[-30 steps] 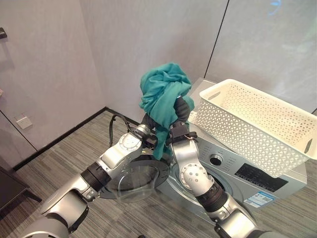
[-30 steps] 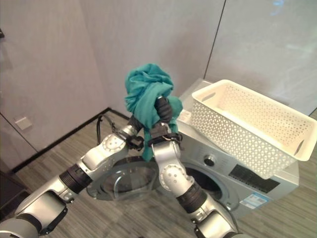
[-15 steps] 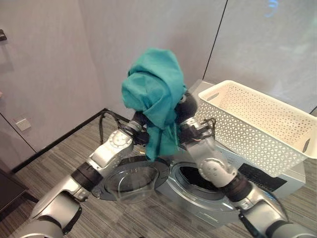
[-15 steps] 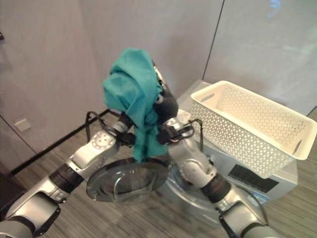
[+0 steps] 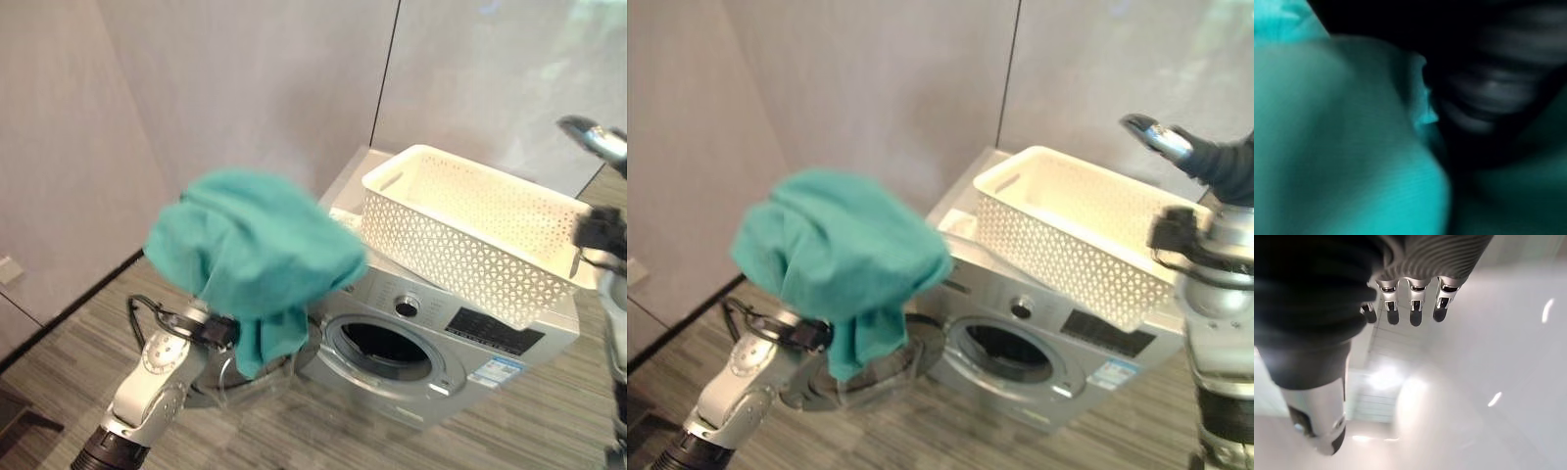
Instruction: Grab the laundry basket,head to the washer,open it,put in the laundry and shut it.
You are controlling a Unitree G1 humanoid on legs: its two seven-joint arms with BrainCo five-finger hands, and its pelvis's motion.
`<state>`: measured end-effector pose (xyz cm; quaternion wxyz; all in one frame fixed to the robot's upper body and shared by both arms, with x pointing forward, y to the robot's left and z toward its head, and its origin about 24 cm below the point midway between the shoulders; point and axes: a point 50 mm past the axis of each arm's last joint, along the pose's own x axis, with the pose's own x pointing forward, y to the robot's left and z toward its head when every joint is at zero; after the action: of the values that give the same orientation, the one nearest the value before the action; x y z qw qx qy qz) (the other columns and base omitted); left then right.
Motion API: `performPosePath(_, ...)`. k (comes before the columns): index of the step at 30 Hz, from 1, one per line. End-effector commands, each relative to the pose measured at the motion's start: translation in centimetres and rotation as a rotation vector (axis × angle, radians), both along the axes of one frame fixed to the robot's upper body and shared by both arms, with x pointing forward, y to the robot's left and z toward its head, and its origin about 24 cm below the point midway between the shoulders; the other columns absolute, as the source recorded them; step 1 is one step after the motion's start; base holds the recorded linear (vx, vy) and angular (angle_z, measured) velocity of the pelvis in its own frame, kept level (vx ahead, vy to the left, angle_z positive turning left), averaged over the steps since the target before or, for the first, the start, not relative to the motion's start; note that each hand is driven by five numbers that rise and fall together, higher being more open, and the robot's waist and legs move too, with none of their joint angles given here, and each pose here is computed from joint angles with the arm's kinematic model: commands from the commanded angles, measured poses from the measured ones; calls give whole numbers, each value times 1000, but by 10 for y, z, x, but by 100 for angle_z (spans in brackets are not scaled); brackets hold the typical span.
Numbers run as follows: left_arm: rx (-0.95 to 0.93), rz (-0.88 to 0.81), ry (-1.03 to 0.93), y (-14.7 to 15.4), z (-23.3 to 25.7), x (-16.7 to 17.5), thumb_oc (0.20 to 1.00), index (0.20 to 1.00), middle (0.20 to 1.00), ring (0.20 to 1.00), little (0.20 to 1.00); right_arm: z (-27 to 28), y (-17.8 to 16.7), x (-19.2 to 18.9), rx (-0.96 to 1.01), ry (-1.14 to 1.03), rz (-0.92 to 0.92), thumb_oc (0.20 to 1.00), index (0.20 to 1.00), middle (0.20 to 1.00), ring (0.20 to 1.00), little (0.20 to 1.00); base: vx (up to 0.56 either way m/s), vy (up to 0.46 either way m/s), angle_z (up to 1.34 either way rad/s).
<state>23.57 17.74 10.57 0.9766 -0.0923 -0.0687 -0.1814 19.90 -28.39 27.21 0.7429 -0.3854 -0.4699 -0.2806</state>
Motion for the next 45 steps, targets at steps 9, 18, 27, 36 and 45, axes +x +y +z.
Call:
performPosePath(9,60,67,-3,44,-2,-13,200,200,200,200,200,-42,-150,-95,11,145,-1071,1000,1000,1000,1000,1000,24,-23,-3)
performPosePath(18,33,47,32,49,0,-25,200,200,200,200,200,-106,-186,-130,513,49,-1138,1000,1000,1000,1000,1000,-9,8,-13)
performPosePath(27,-33,-136,198,13,-37,-21,200,200,200,200,200,-291,-174,-192,1182,823,-1191,1000,1000,1000,1000,1000,-39,-16,-5)
performPosePath(36,-122,-40,341,-9,-85,-9,200,200,200,200,200,-371,-67,-102,981,1549,-510,1000,1000,1000,1000,1000,-188,-17,-43)
performPosePath(45,-45,40,373,-70,-101,50,200,200,200,200,200,-346,13,-6,639,1553,19,1000,1000,1000,1000,1000,-133,-34,-4)
